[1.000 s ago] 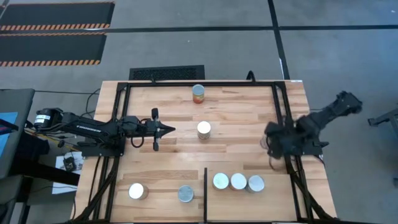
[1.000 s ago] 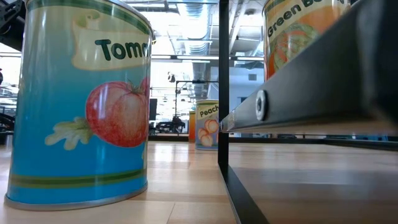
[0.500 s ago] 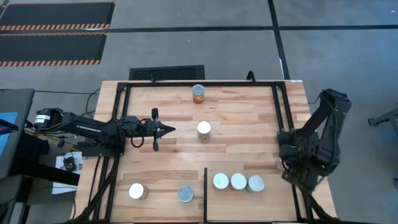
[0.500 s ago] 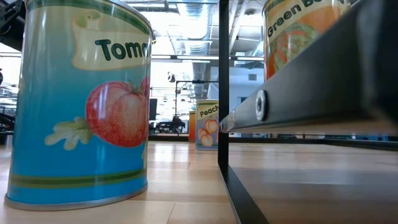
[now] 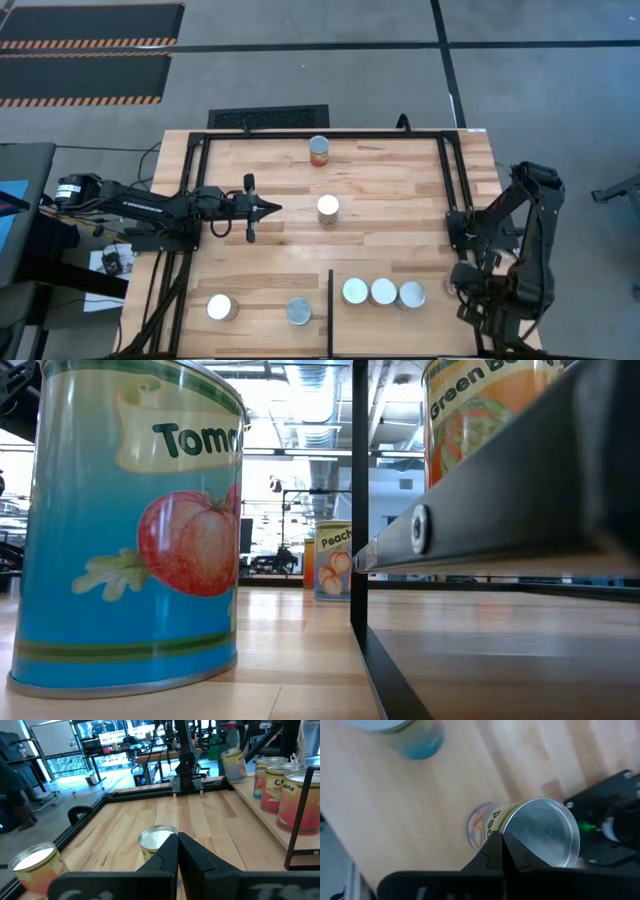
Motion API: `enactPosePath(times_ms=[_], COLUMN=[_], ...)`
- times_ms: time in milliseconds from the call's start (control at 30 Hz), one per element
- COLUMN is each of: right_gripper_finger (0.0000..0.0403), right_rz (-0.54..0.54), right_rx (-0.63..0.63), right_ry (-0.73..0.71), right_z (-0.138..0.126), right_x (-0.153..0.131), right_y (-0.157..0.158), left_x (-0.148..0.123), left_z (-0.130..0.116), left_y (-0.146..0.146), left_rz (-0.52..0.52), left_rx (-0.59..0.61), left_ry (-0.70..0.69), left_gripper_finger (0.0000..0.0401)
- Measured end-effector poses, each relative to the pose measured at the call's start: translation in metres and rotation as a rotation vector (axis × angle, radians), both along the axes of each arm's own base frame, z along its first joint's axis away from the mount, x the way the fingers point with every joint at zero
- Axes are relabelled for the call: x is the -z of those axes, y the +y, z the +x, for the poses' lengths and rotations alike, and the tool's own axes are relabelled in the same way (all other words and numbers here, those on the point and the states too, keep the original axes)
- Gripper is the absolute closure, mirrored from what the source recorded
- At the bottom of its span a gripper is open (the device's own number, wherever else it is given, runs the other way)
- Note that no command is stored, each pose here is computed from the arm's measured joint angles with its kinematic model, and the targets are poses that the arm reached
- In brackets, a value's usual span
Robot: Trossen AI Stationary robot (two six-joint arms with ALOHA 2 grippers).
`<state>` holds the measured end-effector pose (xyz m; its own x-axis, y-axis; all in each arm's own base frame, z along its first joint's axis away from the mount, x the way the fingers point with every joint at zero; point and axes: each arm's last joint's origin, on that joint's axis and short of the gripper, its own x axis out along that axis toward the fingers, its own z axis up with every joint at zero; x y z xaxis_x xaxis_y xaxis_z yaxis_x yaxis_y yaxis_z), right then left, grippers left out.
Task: Pick and place cans onto a shelf
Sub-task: Put the top canned peaches on the shelf
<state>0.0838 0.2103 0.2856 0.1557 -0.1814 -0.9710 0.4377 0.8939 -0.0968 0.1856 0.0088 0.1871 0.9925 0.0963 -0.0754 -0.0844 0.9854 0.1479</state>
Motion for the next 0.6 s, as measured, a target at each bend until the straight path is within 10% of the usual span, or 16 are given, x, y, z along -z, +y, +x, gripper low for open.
enactPosePath(times_ms=[600], right_gripper_finger=[0.0399], right_rz=[0.099], right_rx=[-0.034], right_ry=[-0.084], right_z=[0.022], right_x=[0.016], right_y=[0.026], left_x=[0.0], left_z=[0.0], left_y=[0.0], left_rz=[0.004], left_rx=[-0.001], left_ry=[-0.003], left_gripper_finger=[0.0401])
